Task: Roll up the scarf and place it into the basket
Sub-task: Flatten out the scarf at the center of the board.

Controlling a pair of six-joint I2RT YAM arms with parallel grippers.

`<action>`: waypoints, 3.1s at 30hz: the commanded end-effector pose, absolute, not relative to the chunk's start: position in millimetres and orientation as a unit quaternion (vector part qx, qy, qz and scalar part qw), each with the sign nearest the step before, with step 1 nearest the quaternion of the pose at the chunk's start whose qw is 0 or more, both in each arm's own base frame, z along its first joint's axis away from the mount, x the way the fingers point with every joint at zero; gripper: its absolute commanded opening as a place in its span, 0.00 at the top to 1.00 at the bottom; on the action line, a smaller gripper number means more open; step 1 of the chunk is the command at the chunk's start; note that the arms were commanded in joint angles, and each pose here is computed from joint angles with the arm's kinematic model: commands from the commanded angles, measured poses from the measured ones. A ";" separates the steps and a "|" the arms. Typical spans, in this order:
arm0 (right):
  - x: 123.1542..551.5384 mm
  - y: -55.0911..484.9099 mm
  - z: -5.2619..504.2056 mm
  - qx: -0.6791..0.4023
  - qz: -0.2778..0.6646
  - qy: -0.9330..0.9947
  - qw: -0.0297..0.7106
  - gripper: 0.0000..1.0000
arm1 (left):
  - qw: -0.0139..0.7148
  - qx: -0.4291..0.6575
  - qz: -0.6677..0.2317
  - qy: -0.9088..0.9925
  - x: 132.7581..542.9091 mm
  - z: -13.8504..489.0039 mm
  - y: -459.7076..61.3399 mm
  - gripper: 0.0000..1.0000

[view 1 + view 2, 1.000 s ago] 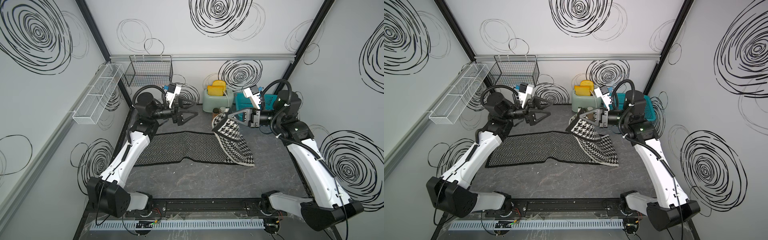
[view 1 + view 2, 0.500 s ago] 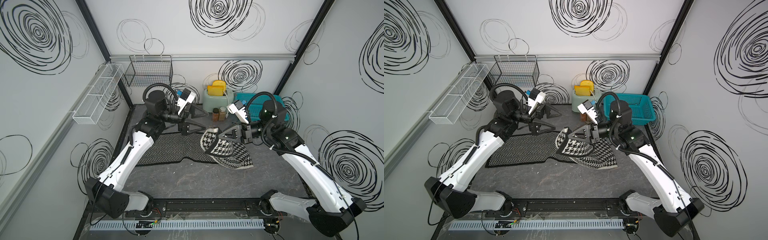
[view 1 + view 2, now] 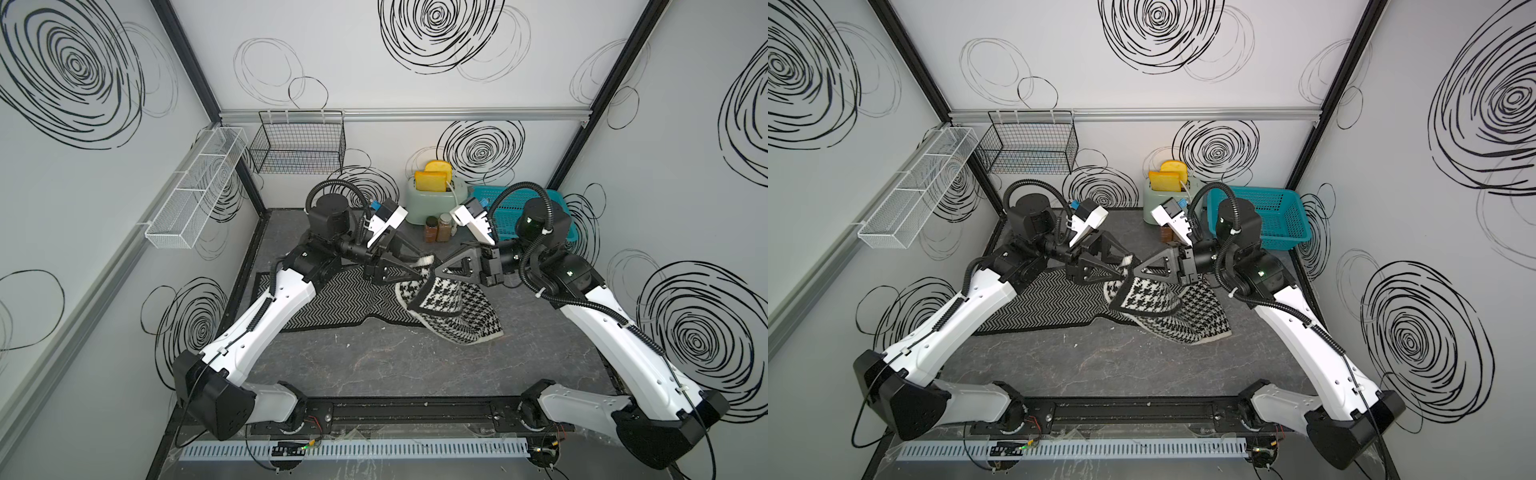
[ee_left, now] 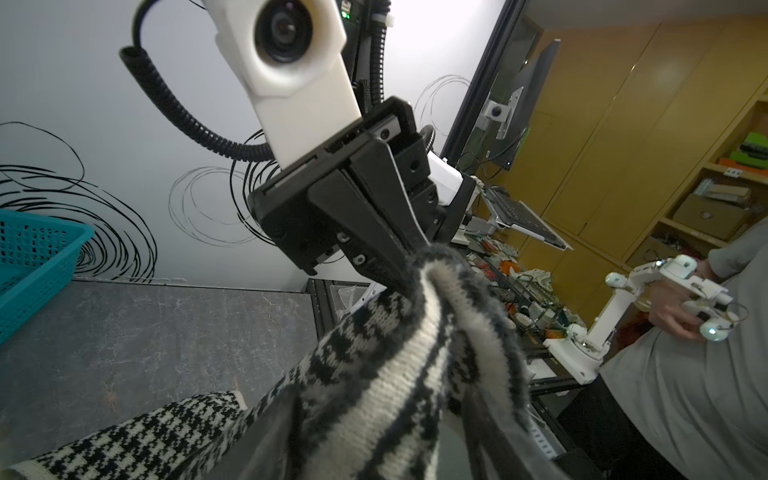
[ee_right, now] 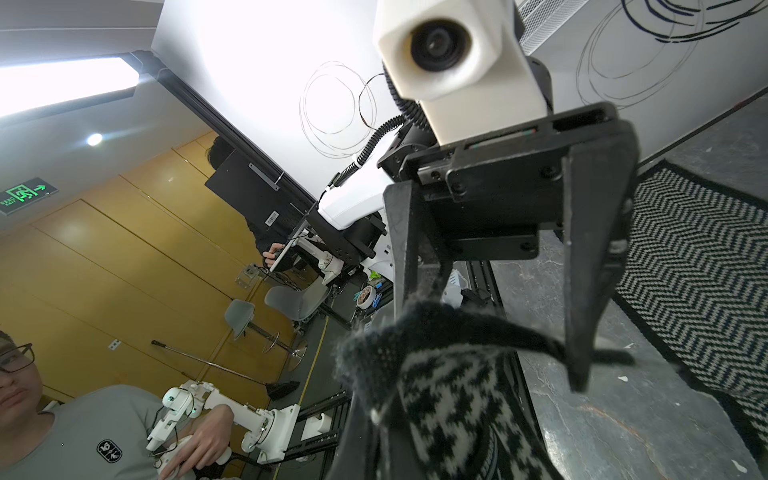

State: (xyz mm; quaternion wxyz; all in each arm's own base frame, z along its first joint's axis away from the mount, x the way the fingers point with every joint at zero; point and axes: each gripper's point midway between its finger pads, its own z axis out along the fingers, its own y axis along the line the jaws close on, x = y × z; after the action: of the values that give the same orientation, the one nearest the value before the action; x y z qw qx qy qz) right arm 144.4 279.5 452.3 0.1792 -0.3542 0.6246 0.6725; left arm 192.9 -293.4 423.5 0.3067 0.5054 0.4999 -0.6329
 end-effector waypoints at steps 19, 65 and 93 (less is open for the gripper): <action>277.0 203.5 445.5 -0.187 0.587 0.712 0.338 0.36 | 0.396 0.473 -0.599 0.511 211.8 467.2 -293.7 1.00; 332.8 106.3 19.4 0.038 0.207 0.973 0.099 0.34 | 0.483 0.231 -0.526 0.661 320.6 450.2 -214.7 1.00; 384.1 -12.7 88.5 0.132 0.070 0.959 0.240 0.97 | 0.454 0.247 -0.516 0.683 341.2 402.5 -240.0 1.00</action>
State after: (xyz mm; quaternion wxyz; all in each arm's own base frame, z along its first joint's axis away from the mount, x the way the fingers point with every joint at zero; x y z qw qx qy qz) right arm 379.0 3.8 96.0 0.2522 0.1171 0.9571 0.0815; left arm 334.9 -238.1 402.2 0.4401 0.2311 0.6885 -0.5281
